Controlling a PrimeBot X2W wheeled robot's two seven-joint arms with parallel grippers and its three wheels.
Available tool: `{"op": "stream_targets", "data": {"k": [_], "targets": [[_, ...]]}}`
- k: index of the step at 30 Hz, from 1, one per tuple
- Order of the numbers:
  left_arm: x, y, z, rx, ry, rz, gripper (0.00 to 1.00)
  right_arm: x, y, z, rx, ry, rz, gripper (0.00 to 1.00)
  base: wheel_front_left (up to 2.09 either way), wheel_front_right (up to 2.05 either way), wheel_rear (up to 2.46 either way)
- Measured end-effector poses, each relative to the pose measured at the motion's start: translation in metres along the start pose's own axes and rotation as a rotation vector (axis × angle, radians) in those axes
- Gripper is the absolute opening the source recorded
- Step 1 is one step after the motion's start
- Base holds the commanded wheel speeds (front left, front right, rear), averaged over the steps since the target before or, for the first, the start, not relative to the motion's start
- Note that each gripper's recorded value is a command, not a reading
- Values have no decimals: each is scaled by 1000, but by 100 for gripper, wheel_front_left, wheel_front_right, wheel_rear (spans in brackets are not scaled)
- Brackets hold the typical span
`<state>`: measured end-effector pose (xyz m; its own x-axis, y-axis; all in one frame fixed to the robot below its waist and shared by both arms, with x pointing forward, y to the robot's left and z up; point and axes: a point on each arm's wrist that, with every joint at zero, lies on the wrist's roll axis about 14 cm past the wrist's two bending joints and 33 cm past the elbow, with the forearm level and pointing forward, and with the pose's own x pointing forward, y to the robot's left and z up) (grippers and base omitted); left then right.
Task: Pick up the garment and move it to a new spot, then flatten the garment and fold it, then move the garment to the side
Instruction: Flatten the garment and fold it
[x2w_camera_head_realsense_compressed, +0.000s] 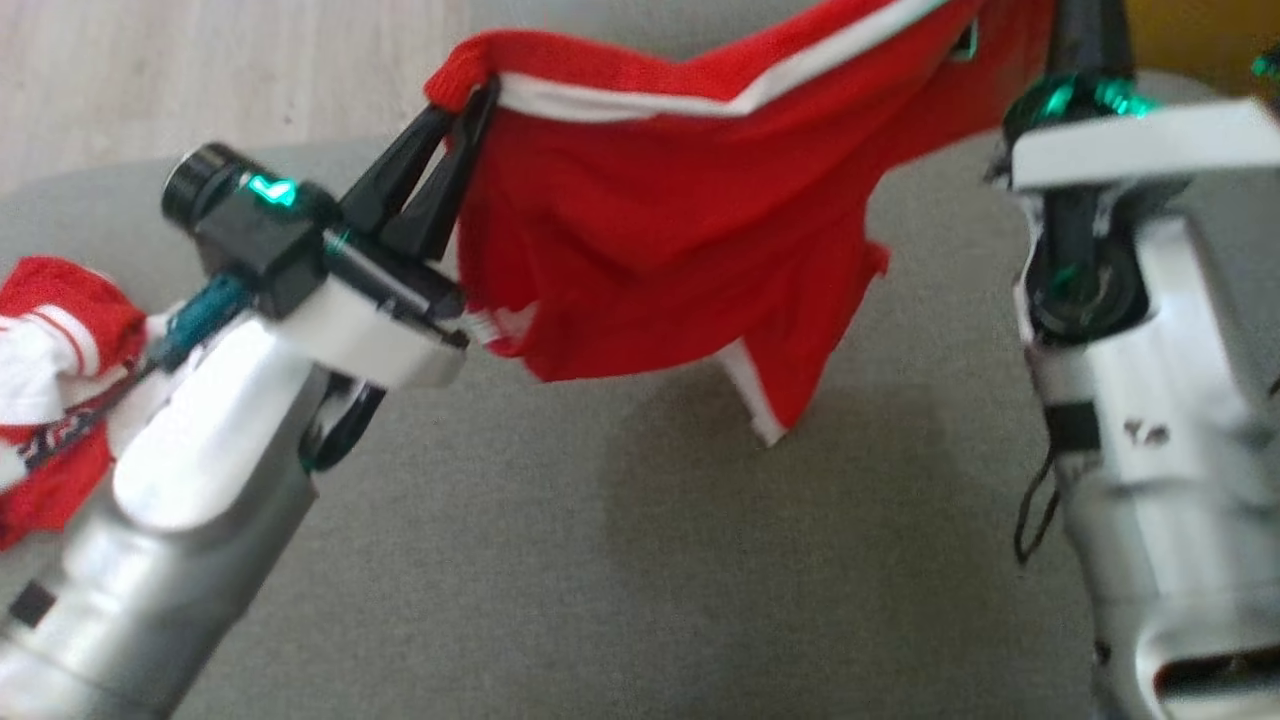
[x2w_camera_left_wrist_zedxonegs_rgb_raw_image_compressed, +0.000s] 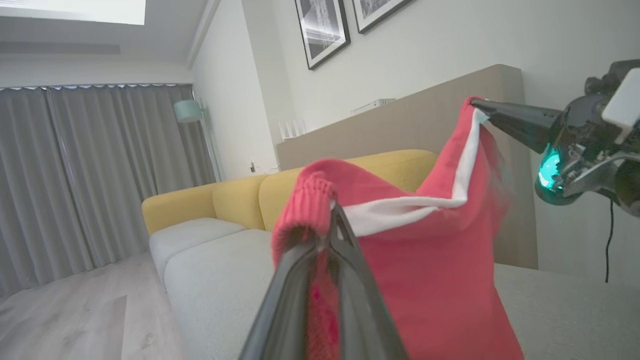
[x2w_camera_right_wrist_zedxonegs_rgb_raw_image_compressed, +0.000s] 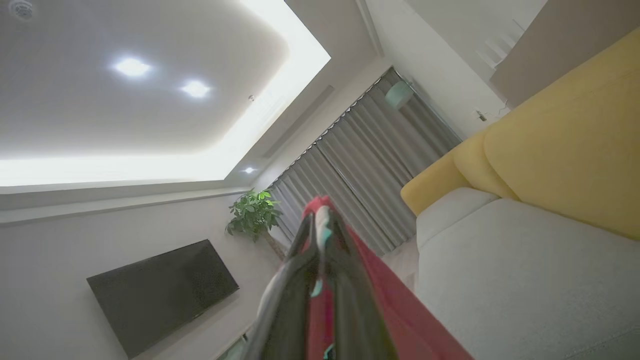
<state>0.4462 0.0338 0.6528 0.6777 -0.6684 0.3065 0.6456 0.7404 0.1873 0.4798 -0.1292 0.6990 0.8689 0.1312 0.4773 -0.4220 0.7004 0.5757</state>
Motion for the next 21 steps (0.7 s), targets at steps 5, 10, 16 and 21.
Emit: {"op": "stream_targets", "data": {"k": [5,10,16,21], "targets": [[28,12,-31,-51,48,-17,0,34,-31,1,-53,-17,-53,0,0,0,0],[75,55,-24,3,-23,30,0,84,-43,20,-176,-95,-37,0,0,0,0],[112,71,-19,-29,-110,49,0,107,-66,44,-209,-174,-72,0,0,0,0],[89,47,-78,-171,25,59,0,64,-100,4,-208,-53,-156,0,0,0,0]]}}
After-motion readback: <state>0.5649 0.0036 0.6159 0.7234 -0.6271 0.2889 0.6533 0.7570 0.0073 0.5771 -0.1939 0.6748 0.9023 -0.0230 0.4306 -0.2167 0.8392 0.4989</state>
